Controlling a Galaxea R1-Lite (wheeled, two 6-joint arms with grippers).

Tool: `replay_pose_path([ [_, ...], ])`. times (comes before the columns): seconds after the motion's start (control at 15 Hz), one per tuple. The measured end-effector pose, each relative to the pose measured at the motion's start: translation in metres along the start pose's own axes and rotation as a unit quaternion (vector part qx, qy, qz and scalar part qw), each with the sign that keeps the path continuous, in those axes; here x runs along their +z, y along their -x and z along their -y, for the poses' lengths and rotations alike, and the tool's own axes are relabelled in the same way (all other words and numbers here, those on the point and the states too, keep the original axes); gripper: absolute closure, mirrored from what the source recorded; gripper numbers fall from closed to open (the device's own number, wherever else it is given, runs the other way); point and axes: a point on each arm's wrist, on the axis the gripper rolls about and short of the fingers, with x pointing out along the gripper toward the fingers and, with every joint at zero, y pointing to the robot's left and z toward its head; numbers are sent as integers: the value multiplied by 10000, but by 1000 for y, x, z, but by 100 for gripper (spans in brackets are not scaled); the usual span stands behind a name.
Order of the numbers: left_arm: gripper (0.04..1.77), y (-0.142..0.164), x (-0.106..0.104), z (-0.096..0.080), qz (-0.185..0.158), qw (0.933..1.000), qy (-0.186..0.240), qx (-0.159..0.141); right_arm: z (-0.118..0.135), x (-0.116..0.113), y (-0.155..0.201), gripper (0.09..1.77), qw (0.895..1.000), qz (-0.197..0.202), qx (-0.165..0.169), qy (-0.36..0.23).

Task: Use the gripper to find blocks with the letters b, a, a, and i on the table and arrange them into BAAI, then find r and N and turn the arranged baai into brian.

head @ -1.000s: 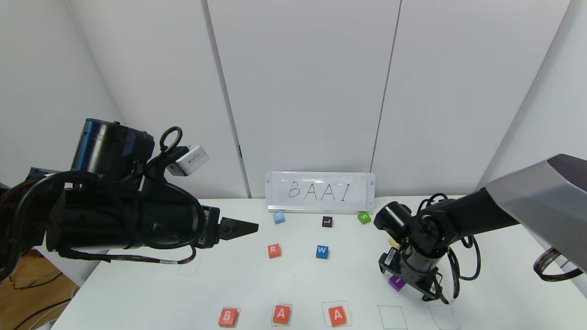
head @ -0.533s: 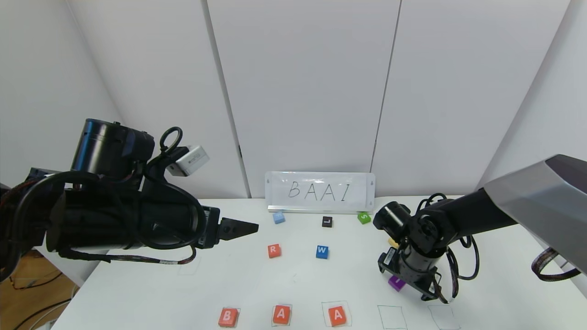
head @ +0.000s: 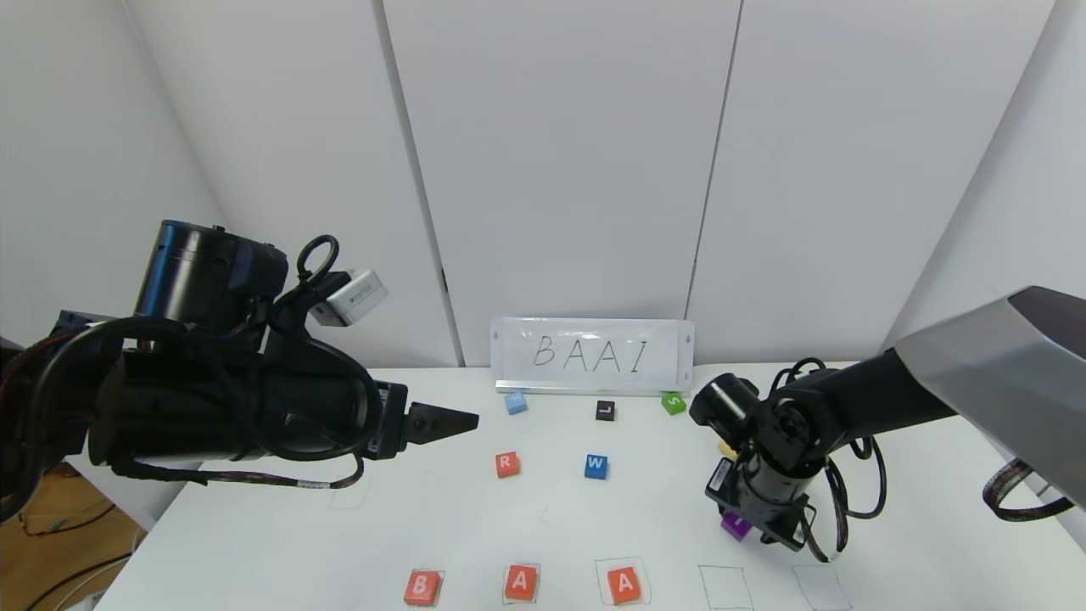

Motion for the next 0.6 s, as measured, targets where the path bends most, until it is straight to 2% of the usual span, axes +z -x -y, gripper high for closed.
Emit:
replay_pose_path([
  [0.07,9,0,0,0,-4,10000,1,0,0,0,0,108,10000,-3,-6,3],
  [0.13,9,0,0,0,-7,10000,0,-1,0,0,0,126,10000,-5,-7,5],
  [0.2,9,-1,0,0,-11,10000,1,2,0,0,-1,132,10000,-3,-11,4],
  [0.6,9,-1,-1,0,-21,10000,4,1,0,0,-1,132,10000,-6,-8,2],
])
